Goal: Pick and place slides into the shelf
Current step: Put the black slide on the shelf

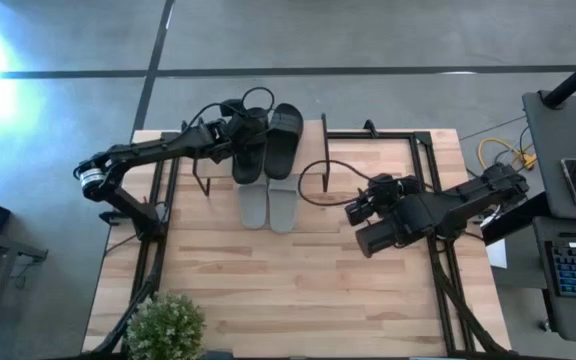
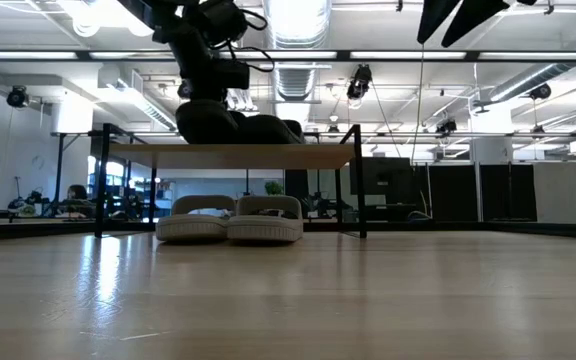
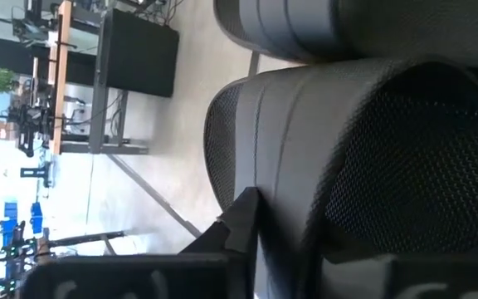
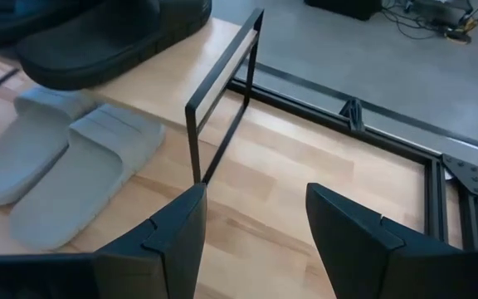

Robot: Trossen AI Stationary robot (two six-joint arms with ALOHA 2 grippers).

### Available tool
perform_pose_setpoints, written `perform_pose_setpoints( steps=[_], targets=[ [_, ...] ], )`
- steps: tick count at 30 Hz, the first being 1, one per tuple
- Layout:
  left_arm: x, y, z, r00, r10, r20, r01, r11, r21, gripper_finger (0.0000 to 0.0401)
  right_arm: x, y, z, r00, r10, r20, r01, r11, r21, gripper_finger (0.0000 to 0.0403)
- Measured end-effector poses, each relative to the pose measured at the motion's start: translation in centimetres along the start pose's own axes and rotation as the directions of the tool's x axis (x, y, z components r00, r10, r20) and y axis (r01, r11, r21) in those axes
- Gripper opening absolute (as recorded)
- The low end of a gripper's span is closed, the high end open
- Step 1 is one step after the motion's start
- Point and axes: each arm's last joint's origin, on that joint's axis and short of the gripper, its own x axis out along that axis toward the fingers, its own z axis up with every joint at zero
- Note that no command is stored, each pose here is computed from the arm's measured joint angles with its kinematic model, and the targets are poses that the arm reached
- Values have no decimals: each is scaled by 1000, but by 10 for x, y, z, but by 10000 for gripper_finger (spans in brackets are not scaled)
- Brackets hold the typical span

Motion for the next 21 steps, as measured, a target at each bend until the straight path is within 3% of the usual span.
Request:
perform_pose_setpoints(
  steps=[7, 16, 21],
  targets=[
    [5, -7, 3, 1000, -10, -5, 10, 999, -37, 64, -5, -10, 7, 1000, 24, 8, -24, 999, 34, 199],
    [-5, -3, -2, 1000, -16, -16, 16, 1000, 23, 87, -5, -9, 6, 1000, 24, 2, -24, 999, 32, 199],
    [-16, -5, -3, 992, -128, -2, 128, 991, -32, 99, -5, -9, 6, 1000, 23, 1, -23, 999, 31, 199]
  ],
)
